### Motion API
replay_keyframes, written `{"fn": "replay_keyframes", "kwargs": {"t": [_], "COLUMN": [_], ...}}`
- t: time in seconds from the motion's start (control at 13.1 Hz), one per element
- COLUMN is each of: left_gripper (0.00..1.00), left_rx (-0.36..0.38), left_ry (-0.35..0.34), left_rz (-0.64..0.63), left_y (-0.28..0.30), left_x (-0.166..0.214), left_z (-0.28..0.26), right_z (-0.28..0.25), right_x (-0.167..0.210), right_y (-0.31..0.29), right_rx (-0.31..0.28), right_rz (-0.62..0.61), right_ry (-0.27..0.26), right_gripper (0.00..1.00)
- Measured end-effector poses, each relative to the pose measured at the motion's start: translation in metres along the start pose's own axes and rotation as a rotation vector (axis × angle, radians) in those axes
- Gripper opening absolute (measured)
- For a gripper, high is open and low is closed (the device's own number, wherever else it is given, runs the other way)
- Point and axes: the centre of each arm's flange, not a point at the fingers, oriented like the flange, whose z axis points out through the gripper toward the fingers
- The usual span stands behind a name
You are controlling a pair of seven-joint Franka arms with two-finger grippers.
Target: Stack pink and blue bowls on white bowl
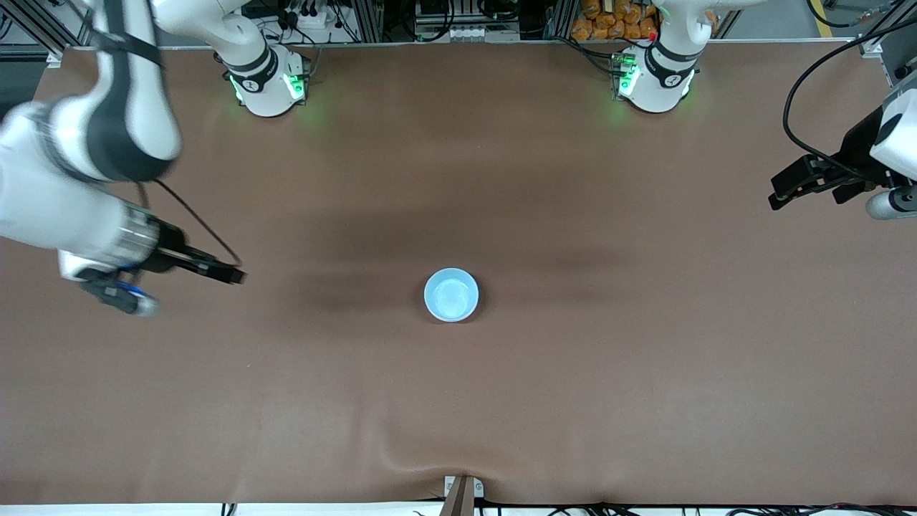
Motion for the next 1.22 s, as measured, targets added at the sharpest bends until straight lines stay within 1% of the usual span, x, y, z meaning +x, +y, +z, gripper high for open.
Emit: {"fn": "replay_keyframes", "kwargs": {"t": [0.15, 0.23, 0.3, 0.38, 0.53, 0.61, 0.84, 0.91, 1.07, 1.22], "left_gripper": [1.0, 1.0, 1.0, 1.0, 1.0, 1.0, 1.0, 1.0, 1.0, 1.0], "left_rx": [0.0, 0.0, 0.0, 0.0, 0.0, 0.0, 0.0, 0.0, 0.0, 0.0], "left_ry": [0.0, 0.0, 0.0, 0.0, 0.0, 0.0, 0.0, 0.0, 0.0, 0.0], "left_rz": [0.002, 0.001, 0.001, 0.002, 0.002, 0.002, 0.003, 0.004, 0.007, 0.009], "left_y": [0.001, 0.001, 0.001, 0.001, 0.001, 0.001, 0.002, 0.002, 0.004, 0.005], "left_x": [0.0, 0.0, 0.0, 0.0, 0.0, 0.0, 0.0, -0.001, -0.001, -0.001], "left_z": [0.0, 0.0, 0.0, 0.0, 0.0, 0.0, 0.0, 0.0, 0.0, 0.0], "right_z": [-0.038, -0.052, -0.063, -0.069, -0.08, -0.089, -0.12, -0.128, -0.138, -0.152], "right_x": [-0.002, -0.004, -0.007, -0.011, -0.021, -0.028, -0.054, -0.062, -0.069, -0.073], "right_y": [0.033, 0.042, 0.047, 0.047, 0.04, 0.036, 0.038, 0.042, 0.052, 0.058], "right_rx": [-0.01, -0.004, 0.004, -0.005, -0.072, -0.089, -0.099, -0.111, -0.142, -0.152], "right_rz": [-0.011, -0.012, -0.016, -0.031, -0.088, -0.113, -0.148, -0.177, -0.24, -0.277], "right_ry": [0.025, 0.037, 0.038, 0.034, 0.059, 0.073, 0.079, 0.077, 0.068, 0.066], "right_gripper": [1.0, 1.0, 1.0, 1.0, 1.0, 1.0, 1.0, 1.0, 1.0, 1.0]}}
